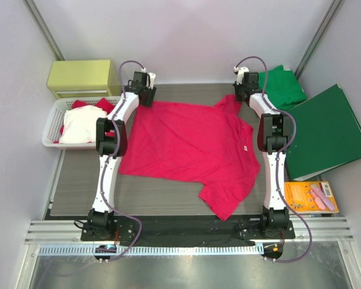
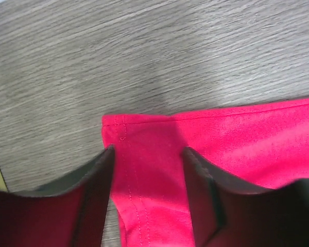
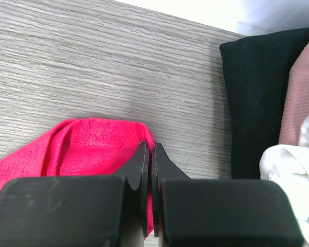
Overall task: Fold and stack the t-shirts
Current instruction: Grap the side of the flattened tshirt furthest away from the robot with both arms
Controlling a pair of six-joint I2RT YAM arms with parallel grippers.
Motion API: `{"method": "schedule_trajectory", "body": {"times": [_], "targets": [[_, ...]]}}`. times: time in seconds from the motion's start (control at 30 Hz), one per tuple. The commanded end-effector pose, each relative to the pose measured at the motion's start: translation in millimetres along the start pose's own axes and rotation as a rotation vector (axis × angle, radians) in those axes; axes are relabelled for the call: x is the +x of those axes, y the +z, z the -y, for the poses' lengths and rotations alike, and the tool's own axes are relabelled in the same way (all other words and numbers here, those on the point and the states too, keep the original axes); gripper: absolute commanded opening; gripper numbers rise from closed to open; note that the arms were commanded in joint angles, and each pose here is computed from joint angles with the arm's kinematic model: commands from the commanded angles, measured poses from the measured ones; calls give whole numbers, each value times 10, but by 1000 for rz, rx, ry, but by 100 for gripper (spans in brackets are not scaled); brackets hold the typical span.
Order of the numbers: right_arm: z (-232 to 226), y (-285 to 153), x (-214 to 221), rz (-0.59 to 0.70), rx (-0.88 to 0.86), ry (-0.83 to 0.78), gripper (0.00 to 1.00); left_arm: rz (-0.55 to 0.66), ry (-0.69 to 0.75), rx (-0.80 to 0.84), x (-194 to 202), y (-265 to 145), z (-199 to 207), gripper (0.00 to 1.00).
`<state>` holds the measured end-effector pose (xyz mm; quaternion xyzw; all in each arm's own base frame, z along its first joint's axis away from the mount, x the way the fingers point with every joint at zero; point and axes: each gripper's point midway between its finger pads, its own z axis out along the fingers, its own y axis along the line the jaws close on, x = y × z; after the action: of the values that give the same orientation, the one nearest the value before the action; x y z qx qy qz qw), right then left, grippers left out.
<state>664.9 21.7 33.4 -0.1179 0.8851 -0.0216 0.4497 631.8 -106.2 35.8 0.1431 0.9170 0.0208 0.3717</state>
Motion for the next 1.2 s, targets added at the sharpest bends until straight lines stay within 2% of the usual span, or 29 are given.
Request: {"method": "schedule_trajectory", "body": {"times": [0.0,0.03,0.17,0.2,0.23,0.27,0.3,0.4,0.5,0.7,0.77,0.8,0.87,1.17], "targets": [[-137,-49,433,-144,-42,-13,1,-26,18,-12,100,50,-19,47],[-133,-52,429,-143,-40,-13,1,-28,18,-12,107,56,-18,42],[-144,-52,427,-143,-38,-17,1,-30,19,-16,117,71,-31,38],[-142,-52,427,-144,-36,-15,1,-30,19,-17,121,77,-33,33],[-133,-47,434,-144,-35,-14,1,-29,19,-19,115,75,-37,24],[-128,-51,434,-145,-32,-14,1,-31,19,-19,120,78,-36,24],[-127,-51,427,-143,-32,-13,1,-31,20,-42,118,77,-77,26],[-131,-48,438,-146,-34,-14,1,-25,28,-126,88,61,-238,79],[-138,-50,431,-143,-38,-15,1,-6,12,-197,48,6,-401,86],[-135,-59,433,-145,-37,-17,1,-17,5,-172,83,96,-366,88],[-138,-57,436,-145,-39,-17,1,-20,2,-140,78,104,-293,84],[-146,-55,427,-142,-39,-18,1,-15,-1,-126,66,120,-266,77],[-134,-51,430,-142,-36,-17,1,-30,11,-98,99,130,-222,74],[-160,-73,426,-138,-43,-24,1,-77,39,-17,187,162,-72,76]]}}
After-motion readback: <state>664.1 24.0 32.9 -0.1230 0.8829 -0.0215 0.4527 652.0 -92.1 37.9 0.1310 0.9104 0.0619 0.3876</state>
